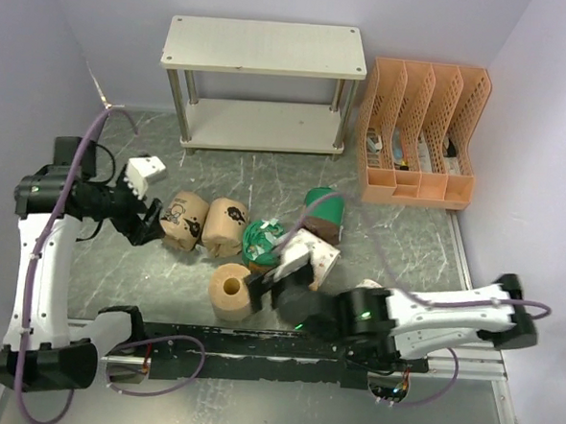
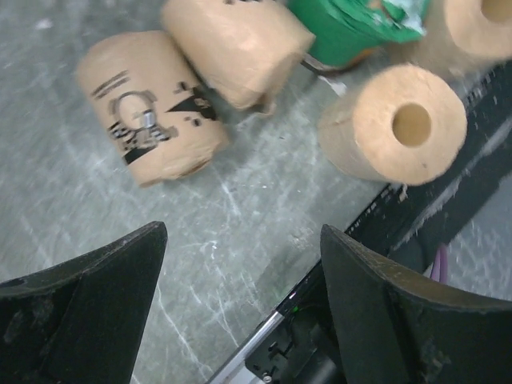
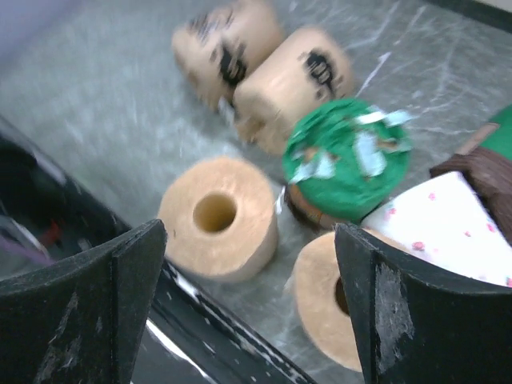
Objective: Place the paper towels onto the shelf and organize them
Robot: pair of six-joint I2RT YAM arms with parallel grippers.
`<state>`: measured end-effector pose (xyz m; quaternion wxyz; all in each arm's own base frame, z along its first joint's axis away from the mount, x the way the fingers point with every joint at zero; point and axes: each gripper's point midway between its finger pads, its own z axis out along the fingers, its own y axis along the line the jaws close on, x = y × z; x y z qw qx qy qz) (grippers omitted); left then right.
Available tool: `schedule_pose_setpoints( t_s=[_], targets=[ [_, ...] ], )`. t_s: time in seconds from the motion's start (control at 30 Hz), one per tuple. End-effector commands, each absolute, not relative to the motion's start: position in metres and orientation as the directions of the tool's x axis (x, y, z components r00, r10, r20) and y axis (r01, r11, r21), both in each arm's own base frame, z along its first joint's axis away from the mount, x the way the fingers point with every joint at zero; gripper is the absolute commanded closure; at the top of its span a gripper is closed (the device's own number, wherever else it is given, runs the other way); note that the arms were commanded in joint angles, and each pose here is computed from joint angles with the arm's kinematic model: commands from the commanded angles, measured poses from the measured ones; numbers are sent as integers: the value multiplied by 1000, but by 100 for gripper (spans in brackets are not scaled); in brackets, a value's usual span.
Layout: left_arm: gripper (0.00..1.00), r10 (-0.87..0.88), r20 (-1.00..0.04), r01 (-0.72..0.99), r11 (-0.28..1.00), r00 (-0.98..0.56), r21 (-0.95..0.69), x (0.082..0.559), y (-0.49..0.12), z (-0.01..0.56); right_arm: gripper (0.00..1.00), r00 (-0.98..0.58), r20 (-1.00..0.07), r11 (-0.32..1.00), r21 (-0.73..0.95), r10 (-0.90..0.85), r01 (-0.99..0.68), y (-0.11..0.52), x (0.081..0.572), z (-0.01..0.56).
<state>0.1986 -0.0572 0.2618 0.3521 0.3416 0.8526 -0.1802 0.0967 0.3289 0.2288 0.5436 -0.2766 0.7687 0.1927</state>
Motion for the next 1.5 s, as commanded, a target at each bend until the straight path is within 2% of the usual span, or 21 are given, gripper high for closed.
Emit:
schedule_pose_setpoints(
  t_s=[0.0, 0.1, 0.2, 0.37, 0.43, 0.53, 0.73, 0.93, 1.33, 1.47],
  targets=[
    [10, 622, -686, 860, 510, -377, -10, 182, -83, 248, 13, -341, -925, 875, 301, 170, -380, 266, 142, 274],
    [9, 667, -651, 875, 484, -361, 10, 190, -95, 232, 13, -312, -908, 900, 361, 280, -244, 228, 160, 283],
    [5, 736, -602, 903, 425, -308, 58, 191, -116, 215, 12, -299, -900, 929, 358, 316, -96, 198, 175, 281],
    [2, 692, -714, 973, 222, -111, 63, 148, -169, 237, 10, -319, -880, 932, 361, 352, 32, 185, 203, 276],
    [2, 670, -740, 982, 175, -64, 73, 136, -180, 241, 9, -340, -865, 925, 377, 368, 44, 184, 214, 265],
    [2, 686, -726, 993, 111, -43, 47, 123, -189, 229, 9, -377, -839, 913, 405, 391, 45, 182, 230, 243],
    [2, 803, -594, 996, 5, 46, 84, 108, -184, 180, 9, -448, -797, 910, 400, 404, 109, 170, 259, 213],
    [1, 852, -495, 967, -47, 169, 249, 124, -183, 174, 9, -465, -780, 905, 399, 418, 146, 163, 277, 197],
    [0, 817, -470, 943, -292, 333, 161, 75, -212, 156, 10, -493, -744, 892, 400, 450, 211, 147, 279, 168],
    [1, 801, -450, 919, -348, 395, 188, 68, -221, 151, 10, -487, -737, 883, 402, 469, 242, 135, 274, 162]
  ],
)
